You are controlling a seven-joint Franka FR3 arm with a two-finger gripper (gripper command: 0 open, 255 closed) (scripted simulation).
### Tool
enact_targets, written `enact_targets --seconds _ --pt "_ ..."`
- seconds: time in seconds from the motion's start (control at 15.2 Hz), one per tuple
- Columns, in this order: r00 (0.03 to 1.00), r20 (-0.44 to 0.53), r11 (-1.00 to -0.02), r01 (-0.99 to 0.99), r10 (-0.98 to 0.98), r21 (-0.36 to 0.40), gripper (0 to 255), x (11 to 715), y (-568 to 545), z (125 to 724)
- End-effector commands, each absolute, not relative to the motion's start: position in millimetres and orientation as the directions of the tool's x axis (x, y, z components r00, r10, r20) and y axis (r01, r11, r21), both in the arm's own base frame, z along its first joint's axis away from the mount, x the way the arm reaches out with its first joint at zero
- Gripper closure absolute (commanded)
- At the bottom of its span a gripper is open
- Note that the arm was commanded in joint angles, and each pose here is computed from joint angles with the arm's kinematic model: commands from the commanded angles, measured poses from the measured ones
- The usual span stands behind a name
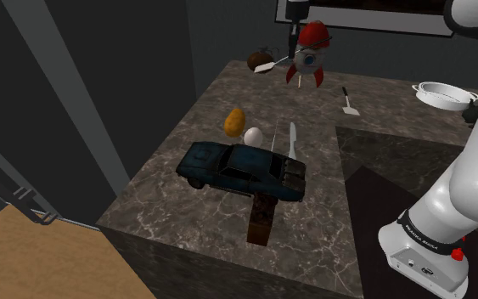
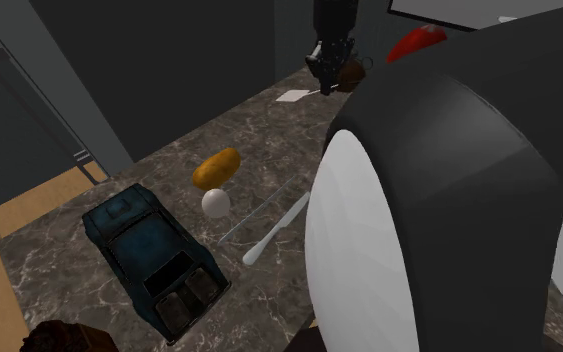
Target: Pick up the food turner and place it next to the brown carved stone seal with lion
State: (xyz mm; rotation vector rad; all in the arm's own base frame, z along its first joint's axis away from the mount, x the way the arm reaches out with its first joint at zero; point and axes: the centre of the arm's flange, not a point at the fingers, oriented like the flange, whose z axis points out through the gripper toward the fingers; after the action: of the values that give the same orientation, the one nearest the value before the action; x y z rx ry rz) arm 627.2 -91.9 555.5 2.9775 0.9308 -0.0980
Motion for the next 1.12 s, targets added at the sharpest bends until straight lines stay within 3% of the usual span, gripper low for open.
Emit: enact_targets --seconds 0.0,1.06 --pt "0.820 -0.066 -0.822 0.570 0.568 0.000 255 620.9 -73.5 558.5" --pt "0.820 -0.066 -0.822 0.570 0.568 0.000 255 550.8 125.8 558.7"
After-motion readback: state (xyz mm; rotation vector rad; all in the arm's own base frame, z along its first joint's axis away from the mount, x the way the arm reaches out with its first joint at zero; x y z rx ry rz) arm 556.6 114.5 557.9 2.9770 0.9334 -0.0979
